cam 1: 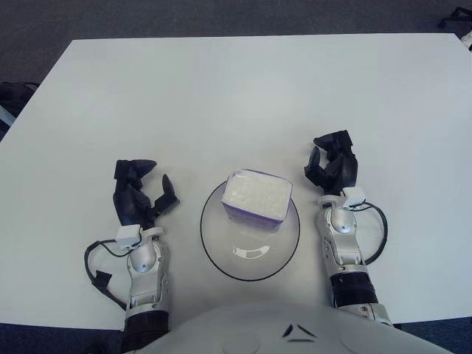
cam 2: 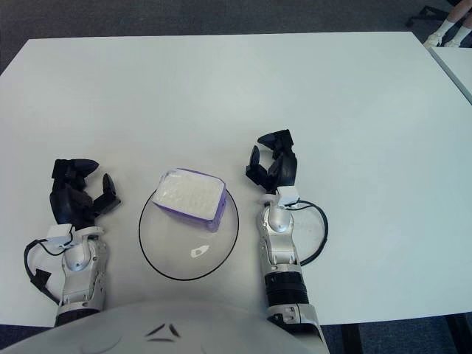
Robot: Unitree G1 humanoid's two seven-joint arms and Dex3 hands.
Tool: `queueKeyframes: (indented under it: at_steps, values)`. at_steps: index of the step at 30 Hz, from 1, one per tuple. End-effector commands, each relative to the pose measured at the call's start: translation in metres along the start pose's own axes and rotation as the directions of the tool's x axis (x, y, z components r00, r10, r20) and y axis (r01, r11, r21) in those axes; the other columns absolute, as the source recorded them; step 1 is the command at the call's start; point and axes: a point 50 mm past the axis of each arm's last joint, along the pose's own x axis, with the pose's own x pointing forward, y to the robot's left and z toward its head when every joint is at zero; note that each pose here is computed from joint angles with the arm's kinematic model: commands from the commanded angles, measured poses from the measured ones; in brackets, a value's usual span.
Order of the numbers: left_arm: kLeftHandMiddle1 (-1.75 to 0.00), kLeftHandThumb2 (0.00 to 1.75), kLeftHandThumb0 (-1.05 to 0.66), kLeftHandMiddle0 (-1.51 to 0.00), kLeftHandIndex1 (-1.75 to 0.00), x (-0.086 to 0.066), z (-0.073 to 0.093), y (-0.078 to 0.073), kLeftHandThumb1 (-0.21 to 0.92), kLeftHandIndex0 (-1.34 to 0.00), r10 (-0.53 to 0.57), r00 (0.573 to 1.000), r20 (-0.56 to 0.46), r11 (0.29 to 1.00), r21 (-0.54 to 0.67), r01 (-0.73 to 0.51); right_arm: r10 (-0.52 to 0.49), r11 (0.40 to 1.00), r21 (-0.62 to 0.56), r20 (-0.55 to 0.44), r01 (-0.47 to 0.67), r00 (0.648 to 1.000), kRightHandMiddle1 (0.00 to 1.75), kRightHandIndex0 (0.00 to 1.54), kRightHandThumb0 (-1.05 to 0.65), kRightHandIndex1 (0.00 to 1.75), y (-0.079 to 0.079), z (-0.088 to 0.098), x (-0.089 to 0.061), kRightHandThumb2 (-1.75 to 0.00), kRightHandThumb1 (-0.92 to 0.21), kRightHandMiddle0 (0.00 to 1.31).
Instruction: Put the tissue paper into the plate.
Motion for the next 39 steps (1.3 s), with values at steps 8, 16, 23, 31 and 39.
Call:
queueKeyframes:
  at_steps: [8, 16, 23, 31, 39]
  values:
    - [-1.54, 1.31, -0.01, -0.7, -1.75, -0.021, -0.031, 0.006, 0.27, -0.46, -0.034, 0.987, -0.159, 0.995, 0.084, 0.048, -0.027, 0.999, -0.034, -0.149, 0.022, 0.989, 1.75, 0.72, -0.42, 1.62, -0.012, -0.038, -0.025, -1.05, -0.53, 0.45]
    - [-1.56, 1.32, -0.01, -0.7, -1.75, -0.022, -0.031, 0.004, 0.27, -0.45, -0.046, 0.984, -0.173, 0.993, 0.097, 0.064, -0.024, 0.999, -0.052, -0.179, 0.015, 0.983, 1.75, 0.7, -0.42, 1.62, -0.017, -0.045, -0.029, -1.06, -0.53, 0.45]
    - [-1.56, 1.32, -0.01, -0.69, -1.75, -0.023, -0.032, 0.003, 0.28, -0.45, -0.066, 0.981, -0.185, 0.991, 0.099, 0.085, -0.016, 0.998, -0.07, -0.2, 0.002, 0.98, 1.75, 0.69, -0.42, 1.63, -0.019, -0.049, -0.033, -1.07, -0.51, 0.46]
    - [-1.56, 1.31, -0.01, -0.7, -1.75, -0.024, -0.034, 0.003, 0.28, -0.45, -0.101, 0.97, -0.219, 0.985, 0.112, 0.128, -0.01, 0.995, -0.101, -0.227, -0.014, 0.974, 1.75, 0.69, -0.42, 1.64, -0.021, -0.055, -0.037, -1.08, -0.51, 0.46]
    - [-1.57, 1.32, -0.01, -0.7, -1.75, -0.024, -0.036, 0.002, 0.28, -0.44, -0.137, 0.958, -0.253, 0.976, 0.133, 0.175, -0.013, 0.993, -0.115, -0.242, -0.015, 0.97, 1.75, 0.7, -0.42, 1.65, -0.022, -0.057, -0.039, -1.09, -0.5, 0.47]
